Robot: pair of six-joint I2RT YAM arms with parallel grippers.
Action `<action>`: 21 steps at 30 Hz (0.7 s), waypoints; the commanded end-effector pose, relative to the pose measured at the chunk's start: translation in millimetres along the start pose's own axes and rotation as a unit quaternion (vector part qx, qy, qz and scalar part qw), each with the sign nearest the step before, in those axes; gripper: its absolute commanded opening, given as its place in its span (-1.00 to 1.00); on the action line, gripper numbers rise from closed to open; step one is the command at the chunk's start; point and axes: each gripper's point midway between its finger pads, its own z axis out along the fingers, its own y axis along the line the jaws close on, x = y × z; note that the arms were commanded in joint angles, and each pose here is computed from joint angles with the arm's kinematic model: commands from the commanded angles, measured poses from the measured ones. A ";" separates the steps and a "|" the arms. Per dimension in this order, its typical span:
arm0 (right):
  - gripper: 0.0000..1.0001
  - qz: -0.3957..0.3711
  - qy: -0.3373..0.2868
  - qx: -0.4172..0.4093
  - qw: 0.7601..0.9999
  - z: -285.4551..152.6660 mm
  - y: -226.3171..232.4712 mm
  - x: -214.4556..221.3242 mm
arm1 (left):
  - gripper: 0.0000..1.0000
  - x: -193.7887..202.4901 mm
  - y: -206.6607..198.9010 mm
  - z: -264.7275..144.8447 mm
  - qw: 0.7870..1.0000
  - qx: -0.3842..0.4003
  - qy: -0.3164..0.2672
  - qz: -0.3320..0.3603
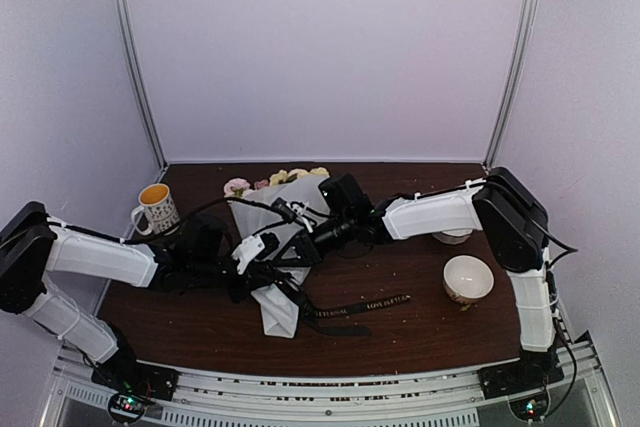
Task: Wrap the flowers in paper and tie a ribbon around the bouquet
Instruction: Cross the half-tied ribbon over the folded bouquet.
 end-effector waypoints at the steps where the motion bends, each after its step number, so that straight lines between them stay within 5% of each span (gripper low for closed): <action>1: -0.64 -0.010 -0.023 -0.027 0.999 1.3 8.3 -13.7 | -1.00 -24.3 1.5 4.3 1.000 0.010 -0.030 0.000; 14: -0.55 0.009 -0.048 0.027 0.998 -33.9 -12.3 -31.5 | -1.00 -19.0 1.3 6.9 1.000 0.011 -0.021 -0.003; 21: -0.48 -0.001 0.016 0.119 0.993 -38.0 -46.8 1.2 | -1.00 -21.5 1.0 7.8 1.000 0.014 -0.023 -0.002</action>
